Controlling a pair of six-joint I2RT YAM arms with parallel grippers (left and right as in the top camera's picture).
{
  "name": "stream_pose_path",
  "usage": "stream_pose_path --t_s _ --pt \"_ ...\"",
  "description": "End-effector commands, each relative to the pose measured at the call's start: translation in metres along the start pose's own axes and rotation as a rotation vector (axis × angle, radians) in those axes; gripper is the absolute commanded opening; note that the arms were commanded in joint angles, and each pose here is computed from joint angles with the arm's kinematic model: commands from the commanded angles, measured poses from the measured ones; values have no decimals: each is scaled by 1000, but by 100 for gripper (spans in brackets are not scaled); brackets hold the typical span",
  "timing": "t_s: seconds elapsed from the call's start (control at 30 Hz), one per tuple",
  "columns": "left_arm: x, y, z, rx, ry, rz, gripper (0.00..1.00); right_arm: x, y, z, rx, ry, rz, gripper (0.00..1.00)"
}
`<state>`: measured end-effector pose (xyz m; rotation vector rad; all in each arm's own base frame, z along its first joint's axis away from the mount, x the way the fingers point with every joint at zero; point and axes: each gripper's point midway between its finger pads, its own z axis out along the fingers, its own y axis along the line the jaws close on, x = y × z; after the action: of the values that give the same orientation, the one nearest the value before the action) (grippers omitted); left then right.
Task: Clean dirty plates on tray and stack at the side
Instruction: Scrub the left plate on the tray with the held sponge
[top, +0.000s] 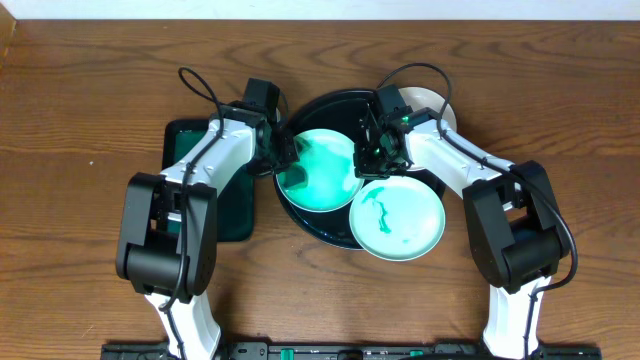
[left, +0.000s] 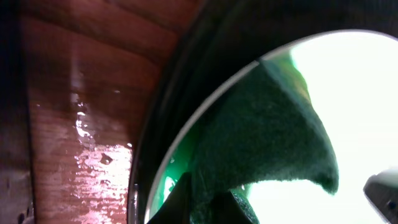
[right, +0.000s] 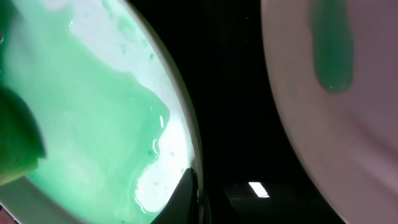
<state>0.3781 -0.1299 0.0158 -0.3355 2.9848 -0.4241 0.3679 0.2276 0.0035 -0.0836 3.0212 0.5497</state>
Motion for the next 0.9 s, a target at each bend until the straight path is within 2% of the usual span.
stream_pose_path --t_s 0.0,0.17,0.4,0.57,0.87 --pt "46 16 29 -86 151 118 7 17 -7 18 36 64 -13 1" --pt "66 -35 36 47 179 189 7 17 -8 18 36 64 -13 1" --pt "72 -77 42 147 147 207 7 19 -9 17 40 73 -10 1" --pt "68 -98 39 247 141 188 7 20 -9 17 41 76 -9 1" --pt "75 -110 35 319 180 171 7 22 -9 17 43 83 -6 1"
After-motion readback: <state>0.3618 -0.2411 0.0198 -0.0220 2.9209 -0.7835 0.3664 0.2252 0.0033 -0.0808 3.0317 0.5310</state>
